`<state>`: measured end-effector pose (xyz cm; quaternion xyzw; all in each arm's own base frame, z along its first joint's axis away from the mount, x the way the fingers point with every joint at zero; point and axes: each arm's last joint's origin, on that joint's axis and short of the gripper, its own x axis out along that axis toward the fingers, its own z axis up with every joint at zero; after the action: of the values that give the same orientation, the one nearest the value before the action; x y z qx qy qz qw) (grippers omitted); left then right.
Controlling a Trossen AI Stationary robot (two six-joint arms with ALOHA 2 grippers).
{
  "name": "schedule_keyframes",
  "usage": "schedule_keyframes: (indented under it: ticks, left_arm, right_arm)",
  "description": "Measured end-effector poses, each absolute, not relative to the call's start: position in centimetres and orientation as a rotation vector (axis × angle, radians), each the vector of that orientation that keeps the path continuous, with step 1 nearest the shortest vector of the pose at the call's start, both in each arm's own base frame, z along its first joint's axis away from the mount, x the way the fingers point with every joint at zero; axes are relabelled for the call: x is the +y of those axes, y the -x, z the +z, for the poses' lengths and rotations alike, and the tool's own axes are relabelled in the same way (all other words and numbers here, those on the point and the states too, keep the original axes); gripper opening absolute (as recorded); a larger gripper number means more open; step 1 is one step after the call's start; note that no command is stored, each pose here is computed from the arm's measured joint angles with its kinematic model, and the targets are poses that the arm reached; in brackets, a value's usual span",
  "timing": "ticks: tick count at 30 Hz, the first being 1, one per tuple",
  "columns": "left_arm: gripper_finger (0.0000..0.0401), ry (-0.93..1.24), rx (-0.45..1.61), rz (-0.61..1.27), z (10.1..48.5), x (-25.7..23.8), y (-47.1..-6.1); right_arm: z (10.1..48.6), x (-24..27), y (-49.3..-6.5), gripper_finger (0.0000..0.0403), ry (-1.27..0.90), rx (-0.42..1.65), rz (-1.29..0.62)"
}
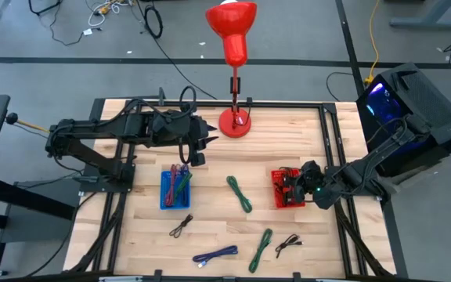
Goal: Pick & Place USB Port
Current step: Put the black charger cable into the red bin
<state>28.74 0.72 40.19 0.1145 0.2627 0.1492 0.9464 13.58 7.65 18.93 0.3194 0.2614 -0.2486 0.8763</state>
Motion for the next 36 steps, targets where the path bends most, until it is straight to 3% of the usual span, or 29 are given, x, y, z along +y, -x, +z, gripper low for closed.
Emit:
schedule_keyframes:
  ticks: [6, 15, 36]
  left_arm:
    - [0.0119, -0.236, 0.551, 0.302, 40.1, 0.7, -28.7]
    - [0.0119, -0.238, 0.566, 0.301, 39.9, 0.7, -28.6]
    - [0.0119, -0.237, 0.566, 0.301, 39.9, 0.7, -28.6]
  right_arm:
    - [18.7, 7.7, -13.6, 0.0023, -0.679, 0.574, -0.523]
    - [17.7, 8.1, -14.0, 0.0076, -0.630, 0.636, -0.533]
    - [17.9, 8.2, -14.5, 0.0185, -0.522, 0.558, -0.536]
